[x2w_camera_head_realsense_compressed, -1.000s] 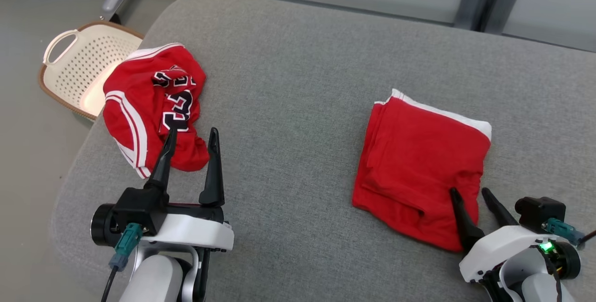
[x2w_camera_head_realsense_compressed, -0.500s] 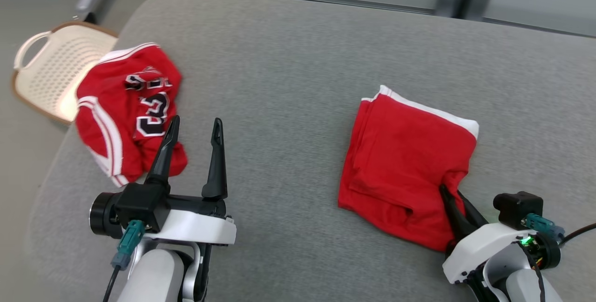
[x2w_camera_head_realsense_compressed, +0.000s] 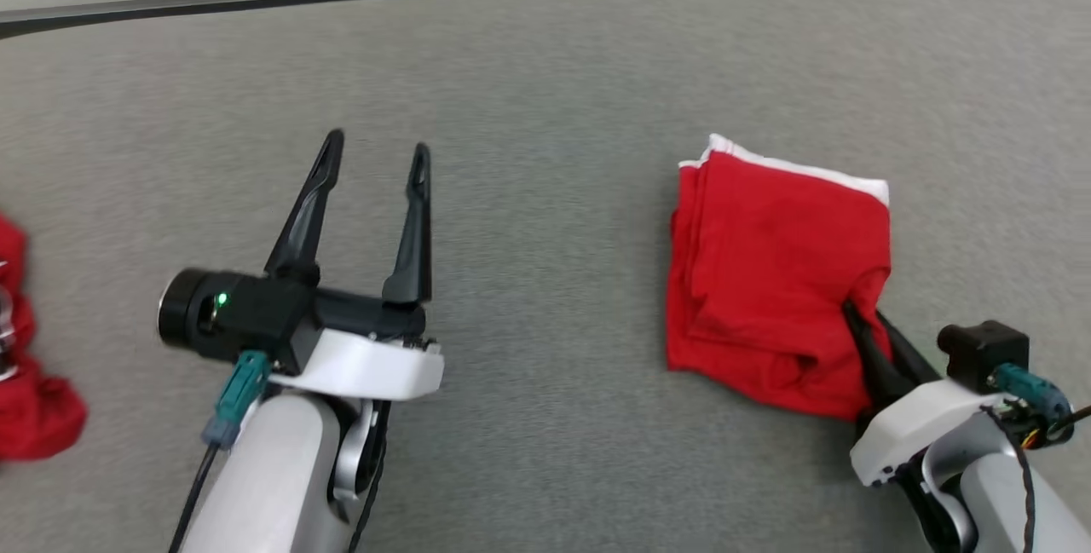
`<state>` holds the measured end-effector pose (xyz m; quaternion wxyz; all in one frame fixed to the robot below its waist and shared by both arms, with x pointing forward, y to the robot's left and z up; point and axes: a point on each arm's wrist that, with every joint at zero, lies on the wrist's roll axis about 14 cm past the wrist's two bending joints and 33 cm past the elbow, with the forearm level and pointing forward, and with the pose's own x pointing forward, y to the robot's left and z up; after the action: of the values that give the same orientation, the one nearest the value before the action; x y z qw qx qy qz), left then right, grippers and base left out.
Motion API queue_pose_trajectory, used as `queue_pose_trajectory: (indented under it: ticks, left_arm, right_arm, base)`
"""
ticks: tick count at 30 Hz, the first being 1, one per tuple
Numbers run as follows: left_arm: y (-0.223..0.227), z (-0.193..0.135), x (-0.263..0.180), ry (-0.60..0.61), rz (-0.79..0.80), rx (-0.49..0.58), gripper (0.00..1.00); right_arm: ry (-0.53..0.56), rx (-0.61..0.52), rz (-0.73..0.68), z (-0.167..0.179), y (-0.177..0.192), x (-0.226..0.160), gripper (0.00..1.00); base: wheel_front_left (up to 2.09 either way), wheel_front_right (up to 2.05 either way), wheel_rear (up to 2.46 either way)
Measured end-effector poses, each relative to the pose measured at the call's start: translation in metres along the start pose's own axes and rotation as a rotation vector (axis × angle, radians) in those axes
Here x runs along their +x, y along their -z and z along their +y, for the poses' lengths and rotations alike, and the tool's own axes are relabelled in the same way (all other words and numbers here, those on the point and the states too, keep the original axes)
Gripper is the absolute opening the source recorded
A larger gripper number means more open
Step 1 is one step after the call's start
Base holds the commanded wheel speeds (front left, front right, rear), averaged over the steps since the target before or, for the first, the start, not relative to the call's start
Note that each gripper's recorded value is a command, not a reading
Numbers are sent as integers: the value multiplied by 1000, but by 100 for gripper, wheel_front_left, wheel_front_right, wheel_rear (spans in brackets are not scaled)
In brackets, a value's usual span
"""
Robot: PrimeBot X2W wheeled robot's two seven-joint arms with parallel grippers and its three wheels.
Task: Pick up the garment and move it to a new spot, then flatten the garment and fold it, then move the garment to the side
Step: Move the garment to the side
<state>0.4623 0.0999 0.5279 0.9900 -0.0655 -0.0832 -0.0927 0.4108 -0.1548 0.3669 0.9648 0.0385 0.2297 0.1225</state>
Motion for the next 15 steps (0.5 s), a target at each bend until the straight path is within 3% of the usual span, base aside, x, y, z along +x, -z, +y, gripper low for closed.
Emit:
queue_pose_trajectory:
  ticks: [7, 15]
  left_arm:
    - [17, -68, 48, 225, -12, -32, 100]
    - [61, -114, 74, 379, 45, -94, 100]
  right_arm:
    - [171, -76, -3, -85, -2, -11, 0]
    - [319, -269, 55, -186, -20, -10, 0]
  base:
    - [0, 0, 0]
    - [0, 0, 0]
